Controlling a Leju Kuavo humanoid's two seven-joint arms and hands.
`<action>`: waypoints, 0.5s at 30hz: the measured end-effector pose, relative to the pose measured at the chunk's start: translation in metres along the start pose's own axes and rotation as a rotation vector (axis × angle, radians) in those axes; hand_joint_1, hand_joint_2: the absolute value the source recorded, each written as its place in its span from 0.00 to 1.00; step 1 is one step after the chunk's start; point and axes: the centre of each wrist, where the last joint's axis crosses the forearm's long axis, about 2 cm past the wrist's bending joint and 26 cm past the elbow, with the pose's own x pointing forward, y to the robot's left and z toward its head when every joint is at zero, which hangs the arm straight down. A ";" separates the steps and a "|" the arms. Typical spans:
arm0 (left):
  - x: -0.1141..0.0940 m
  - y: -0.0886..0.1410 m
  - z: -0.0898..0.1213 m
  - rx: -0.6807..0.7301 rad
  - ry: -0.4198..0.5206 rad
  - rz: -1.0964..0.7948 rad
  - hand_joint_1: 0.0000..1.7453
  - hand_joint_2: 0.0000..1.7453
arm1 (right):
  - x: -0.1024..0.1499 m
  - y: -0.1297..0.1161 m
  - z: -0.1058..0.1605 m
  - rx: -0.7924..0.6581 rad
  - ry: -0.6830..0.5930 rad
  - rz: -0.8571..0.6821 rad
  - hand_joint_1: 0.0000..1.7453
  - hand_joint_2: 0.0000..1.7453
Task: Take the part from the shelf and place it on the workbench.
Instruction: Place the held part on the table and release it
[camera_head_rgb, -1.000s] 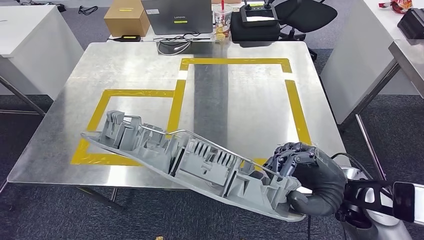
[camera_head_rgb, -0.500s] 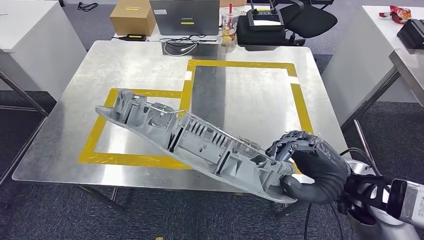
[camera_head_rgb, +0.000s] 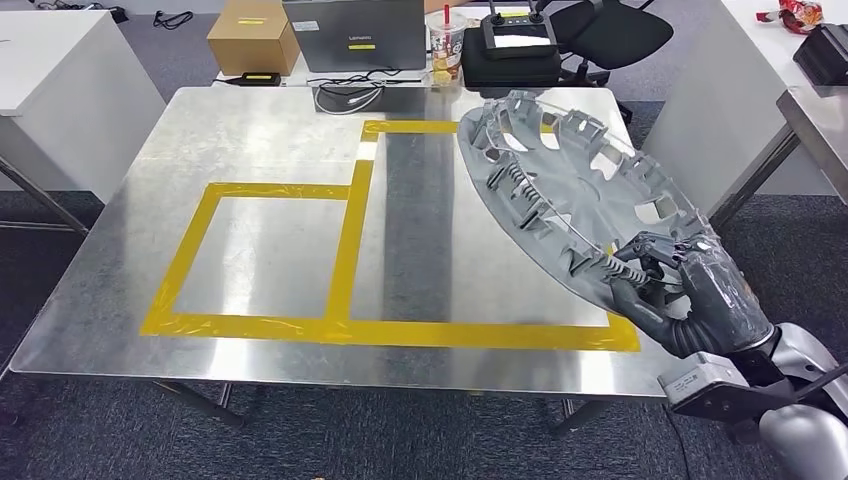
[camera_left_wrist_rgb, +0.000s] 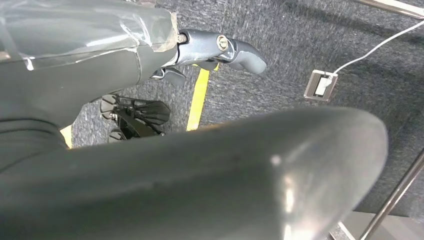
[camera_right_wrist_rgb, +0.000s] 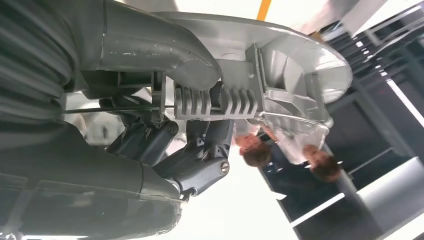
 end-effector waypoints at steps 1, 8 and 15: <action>0.000 0.000 0.000 0.000 0.000 0.000 0.00 0.00 | 0.000 0.000 0.001 0.001 0.004 -0.002 1.00 1.00; 0.003 0.001 0.001 0.007 -0.004 -0.010 0.00 0.00 | -0.001 0.001 0.004 0.001 0.013 -0.003 1.00 1.00; 0.002 -0.001 0.001 0.001 0.001 -0.012 0.00 0.00 | -0.006 -0.001 0.008 0.040 0.102 0.089 1.00 1.00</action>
